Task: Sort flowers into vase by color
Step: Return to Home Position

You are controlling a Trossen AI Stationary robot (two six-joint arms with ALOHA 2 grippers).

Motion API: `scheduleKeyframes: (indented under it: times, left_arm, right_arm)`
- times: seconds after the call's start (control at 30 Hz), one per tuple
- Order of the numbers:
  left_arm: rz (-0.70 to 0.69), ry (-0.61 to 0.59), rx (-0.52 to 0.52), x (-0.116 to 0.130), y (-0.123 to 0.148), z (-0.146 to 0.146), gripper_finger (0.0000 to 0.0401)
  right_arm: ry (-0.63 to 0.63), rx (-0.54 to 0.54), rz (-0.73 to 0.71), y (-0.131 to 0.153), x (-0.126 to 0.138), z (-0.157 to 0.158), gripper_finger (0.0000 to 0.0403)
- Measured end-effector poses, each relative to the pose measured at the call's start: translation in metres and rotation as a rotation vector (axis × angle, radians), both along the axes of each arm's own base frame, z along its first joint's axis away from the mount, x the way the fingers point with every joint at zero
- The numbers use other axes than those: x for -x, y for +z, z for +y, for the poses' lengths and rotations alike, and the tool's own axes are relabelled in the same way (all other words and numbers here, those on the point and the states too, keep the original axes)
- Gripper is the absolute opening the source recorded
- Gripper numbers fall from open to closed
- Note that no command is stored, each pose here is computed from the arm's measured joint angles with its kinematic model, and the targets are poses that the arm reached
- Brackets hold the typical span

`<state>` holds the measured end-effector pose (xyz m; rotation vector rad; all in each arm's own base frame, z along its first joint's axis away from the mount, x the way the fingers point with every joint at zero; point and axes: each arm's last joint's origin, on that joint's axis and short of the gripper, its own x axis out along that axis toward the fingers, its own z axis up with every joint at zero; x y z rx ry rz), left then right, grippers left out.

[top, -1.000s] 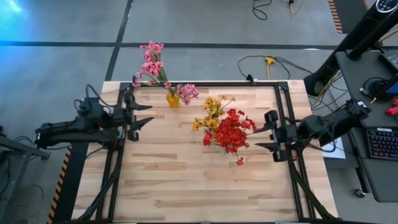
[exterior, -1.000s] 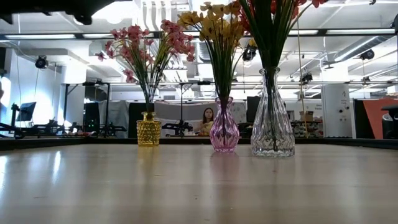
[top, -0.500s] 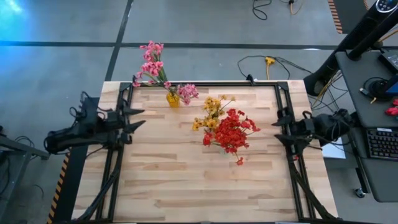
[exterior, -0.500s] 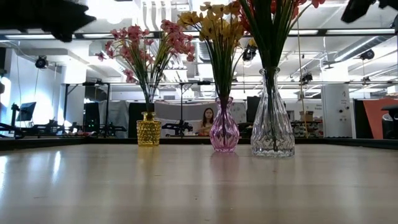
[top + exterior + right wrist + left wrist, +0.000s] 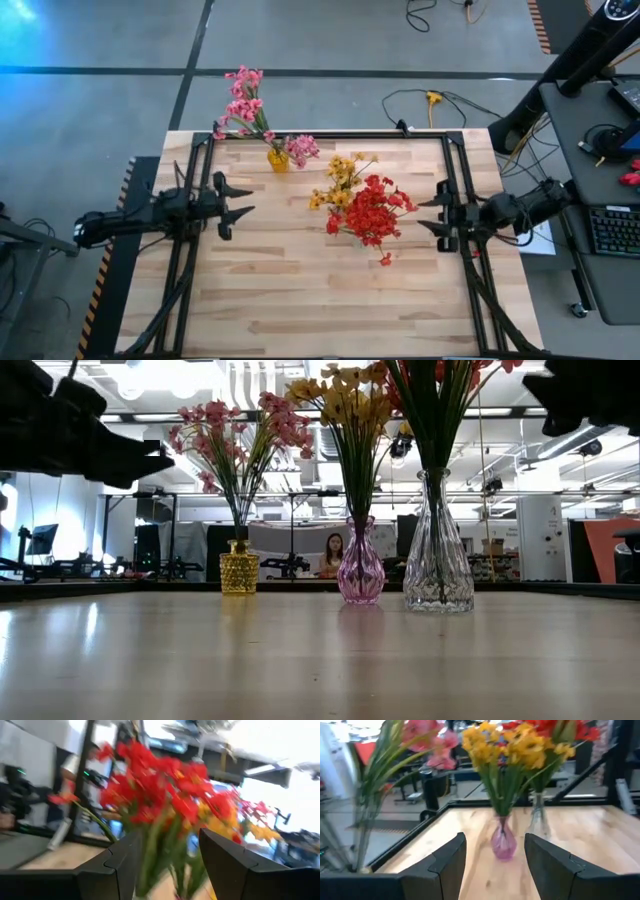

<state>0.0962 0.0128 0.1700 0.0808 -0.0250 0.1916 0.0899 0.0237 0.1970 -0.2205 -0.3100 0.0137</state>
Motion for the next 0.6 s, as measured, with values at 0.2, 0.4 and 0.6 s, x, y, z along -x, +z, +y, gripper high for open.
scheduleKeyframes:
  times: [0.2,0.4,0.6]
  left_arm:
    - [0.06,0.014,0.017,-0.003,-0.003,0.001,0.0185]
    - [0.09,0.014,0.021,-0.005,-0.005,0.001,0.0185]
    - [0.107,0.014,0.023,-0.006,-0.007,0.001,0.0185]
  right_arm:
    - [-0.14,-0.116,0.109,-0.01,-0.003,-0.004,0.0192]
    - [-0.13,-0.179,0.16,-0.015,-0.005,-0.004,0.0192]
    - [-0.131,-0.169,0.168,-0.016,-0.005,-0.004,0.0192]
